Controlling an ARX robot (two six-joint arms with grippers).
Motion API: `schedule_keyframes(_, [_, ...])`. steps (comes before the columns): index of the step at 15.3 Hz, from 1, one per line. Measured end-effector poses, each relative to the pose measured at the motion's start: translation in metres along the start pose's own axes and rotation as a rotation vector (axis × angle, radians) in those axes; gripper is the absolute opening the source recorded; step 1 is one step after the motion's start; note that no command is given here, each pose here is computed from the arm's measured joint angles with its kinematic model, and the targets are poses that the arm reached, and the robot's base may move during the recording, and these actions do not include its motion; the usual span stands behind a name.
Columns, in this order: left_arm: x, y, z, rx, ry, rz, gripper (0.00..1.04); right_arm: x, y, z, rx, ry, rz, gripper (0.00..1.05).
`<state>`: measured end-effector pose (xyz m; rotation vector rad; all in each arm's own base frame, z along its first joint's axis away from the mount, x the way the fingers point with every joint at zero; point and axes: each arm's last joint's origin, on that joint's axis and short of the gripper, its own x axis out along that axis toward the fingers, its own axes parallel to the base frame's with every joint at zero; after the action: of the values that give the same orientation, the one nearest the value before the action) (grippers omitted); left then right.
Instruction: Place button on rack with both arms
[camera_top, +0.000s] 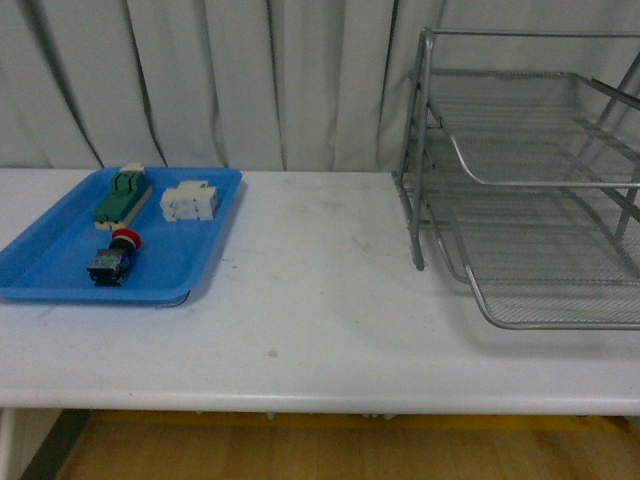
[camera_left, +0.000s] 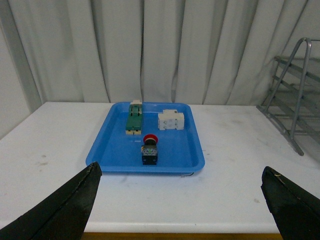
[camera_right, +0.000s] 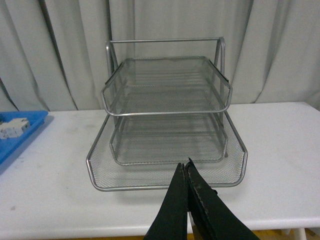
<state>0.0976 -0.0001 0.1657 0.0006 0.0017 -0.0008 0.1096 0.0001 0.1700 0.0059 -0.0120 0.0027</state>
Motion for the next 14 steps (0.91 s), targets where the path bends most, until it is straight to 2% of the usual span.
schedule_keyframes(3, [0.000,0.000,0.000,0.000,0.000,0.000,0.98,-0.009,0.000,-0.007,0.000,0.056,-0.001,0.02])
schedule_keyframes(4, [0.000,0.000,0.000,0.000,0.000,0.000,0.98,-0.013,0.000,-0.001,0.000,-0.013,-0.001,0.02])
schedule_keyframes(10, [0.000,0.000,0.000,0.000,0.000,0.000,0.98,-0.012,0.000,-0.003,-0.002,0.007,-0.002,0.03])
schedule_keyframes(14, [0.000,0.000,0.000,0.000,0.000,0.000,0.98,-0.012,0.000,-0.003,-0.002,0.007,-0.002,0.55])
